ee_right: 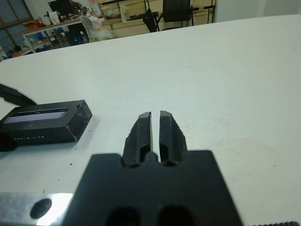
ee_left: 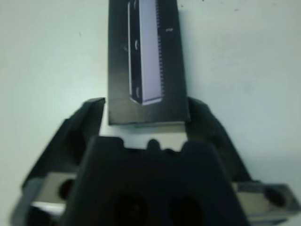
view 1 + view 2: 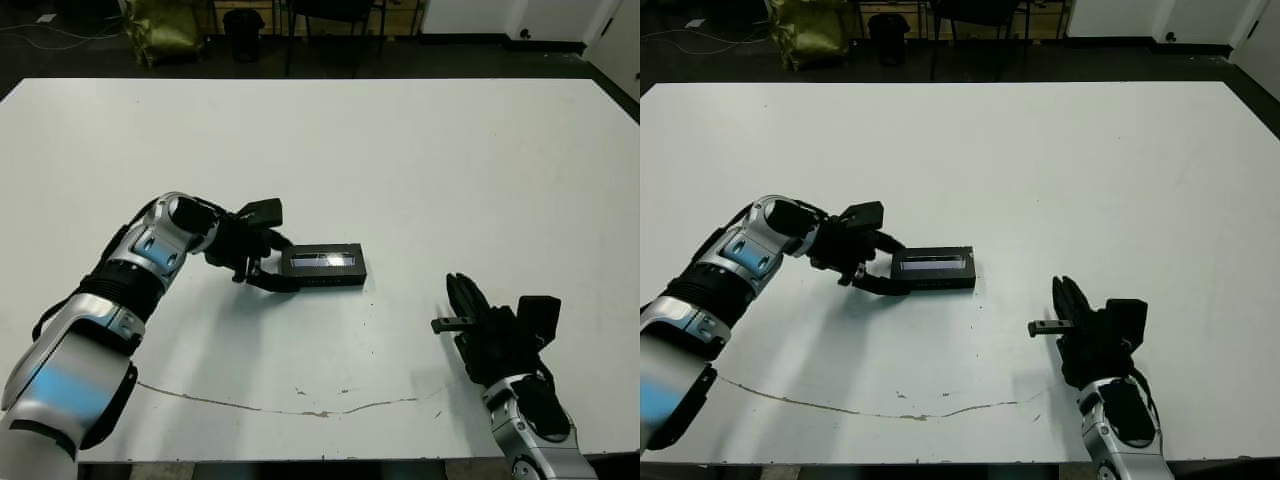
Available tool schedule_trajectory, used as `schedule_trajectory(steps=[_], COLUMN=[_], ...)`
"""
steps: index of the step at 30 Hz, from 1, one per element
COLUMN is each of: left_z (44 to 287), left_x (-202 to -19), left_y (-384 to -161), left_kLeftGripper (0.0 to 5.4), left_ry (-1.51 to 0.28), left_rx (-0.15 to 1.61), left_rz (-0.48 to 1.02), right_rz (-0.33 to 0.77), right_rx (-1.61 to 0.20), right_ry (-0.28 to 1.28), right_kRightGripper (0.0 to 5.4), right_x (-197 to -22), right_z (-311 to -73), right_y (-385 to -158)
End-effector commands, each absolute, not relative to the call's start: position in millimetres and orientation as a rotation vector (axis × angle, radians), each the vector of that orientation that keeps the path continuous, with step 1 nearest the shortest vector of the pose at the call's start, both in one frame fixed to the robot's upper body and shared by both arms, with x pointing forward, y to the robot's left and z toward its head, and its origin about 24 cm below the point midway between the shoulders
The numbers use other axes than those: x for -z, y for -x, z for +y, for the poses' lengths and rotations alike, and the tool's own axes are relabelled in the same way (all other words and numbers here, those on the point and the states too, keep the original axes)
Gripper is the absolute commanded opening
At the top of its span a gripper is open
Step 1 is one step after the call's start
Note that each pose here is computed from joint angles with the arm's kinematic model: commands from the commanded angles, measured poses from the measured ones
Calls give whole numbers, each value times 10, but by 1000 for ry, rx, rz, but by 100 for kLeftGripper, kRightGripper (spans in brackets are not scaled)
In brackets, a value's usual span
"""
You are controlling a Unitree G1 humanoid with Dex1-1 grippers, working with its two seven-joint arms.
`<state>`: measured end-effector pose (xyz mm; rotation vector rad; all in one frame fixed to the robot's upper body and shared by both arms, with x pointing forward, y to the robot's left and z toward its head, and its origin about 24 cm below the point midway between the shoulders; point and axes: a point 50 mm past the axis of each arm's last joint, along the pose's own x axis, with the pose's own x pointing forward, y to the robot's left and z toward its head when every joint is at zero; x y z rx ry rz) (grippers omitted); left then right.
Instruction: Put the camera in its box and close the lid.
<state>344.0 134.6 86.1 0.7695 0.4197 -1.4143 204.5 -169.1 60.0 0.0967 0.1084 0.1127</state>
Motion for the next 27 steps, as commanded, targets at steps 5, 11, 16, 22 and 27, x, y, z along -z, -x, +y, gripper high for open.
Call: schedule_trajectory(steps=[5, 11, 16, 22, 27], left_z=[1466, 1472, 1550, 1674, 1736], left_x=[-410, -381, -412, -575, -844], left_y=[-3226, -3172, -3158, -3105, -2977], left_kLeftGripper=[537, 537, 537, 537, 537], left_ry=[-805, -795, -678, -461, -376], left_rx=[1434, 1451, 1450, 1487, 1542], left_rz=[580, 557, 538, 493, 374], right_rz=[122, 126, 129, 110, 124], right_rx=[-120, -113, -116, -130, -123], right_ry=[-96, -78, -83, -91, -88], right_kRightGripper=[0, 0, 0, 0, 0], right_x=[-544, -540, -534, -518, -526], right_z=[-1719, -1719, -1720, -1725, -1717], right_y=[-2031, -2033, -2031, -2042, -2049])
